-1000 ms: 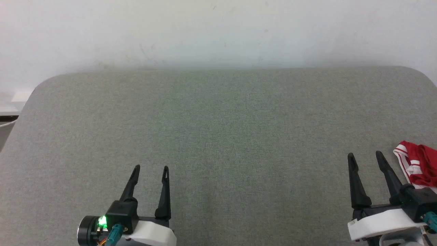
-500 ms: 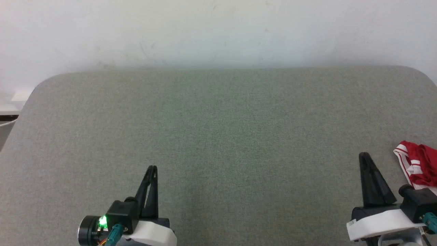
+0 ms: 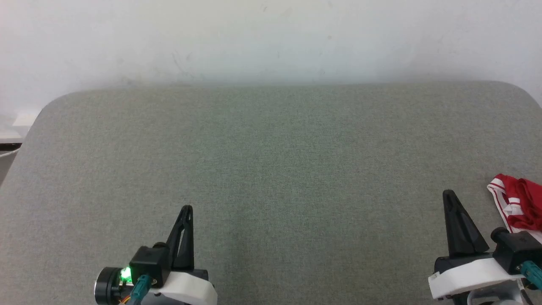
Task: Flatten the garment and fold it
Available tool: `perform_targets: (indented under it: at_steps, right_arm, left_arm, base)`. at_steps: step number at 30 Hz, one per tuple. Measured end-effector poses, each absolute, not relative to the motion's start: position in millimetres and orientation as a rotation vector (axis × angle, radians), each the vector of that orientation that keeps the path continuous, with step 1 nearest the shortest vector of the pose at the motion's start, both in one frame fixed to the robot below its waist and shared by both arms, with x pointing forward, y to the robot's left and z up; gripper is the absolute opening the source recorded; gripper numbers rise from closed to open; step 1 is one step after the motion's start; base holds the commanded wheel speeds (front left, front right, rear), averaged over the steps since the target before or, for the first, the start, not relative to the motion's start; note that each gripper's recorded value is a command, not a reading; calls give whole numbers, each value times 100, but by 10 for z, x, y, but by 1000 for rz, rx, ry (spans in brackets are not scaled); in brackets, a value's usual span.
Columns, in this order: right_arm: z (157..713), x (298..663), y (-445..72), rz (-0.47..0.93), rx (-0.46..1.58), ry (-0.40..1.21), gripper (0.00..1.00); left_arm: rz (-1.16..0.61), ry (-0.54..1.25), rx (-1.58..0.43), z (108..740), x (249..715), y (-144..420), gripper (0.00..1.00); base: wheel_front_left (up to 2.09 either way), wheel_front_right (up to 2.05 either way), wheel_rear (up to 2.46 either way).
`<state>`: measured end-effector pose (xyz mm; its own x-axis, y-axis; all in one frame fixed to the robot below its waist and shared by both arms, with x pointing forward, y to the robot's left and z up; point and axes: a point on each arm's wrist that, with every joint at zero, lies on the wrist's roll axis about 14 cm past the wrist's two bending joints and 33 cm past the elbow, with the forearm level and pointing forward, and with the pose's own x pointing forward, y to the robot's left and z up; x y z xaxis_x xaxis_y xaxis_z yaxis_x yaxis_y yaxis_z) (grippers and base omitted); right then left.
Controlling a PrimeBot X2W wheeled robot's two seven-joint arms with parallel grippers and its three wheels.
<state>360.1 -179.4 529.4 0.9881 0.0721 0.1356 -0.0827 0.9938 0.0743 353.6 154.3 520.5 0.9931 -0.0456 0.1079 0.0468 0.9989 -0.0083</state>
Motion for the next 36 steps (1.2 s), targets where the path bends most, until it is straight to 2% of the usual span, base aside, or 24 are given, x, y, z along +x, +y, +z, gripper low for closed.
perform_targets:
  at_steps: [36]
  right_arm:
    - [5250, 3626, -1728, 99, 41, -77, 0]
  left_arm:
    - [-31, -65, 1, 5195, 3583, 1619, 0]
  base:
    - [0, 0, 0]
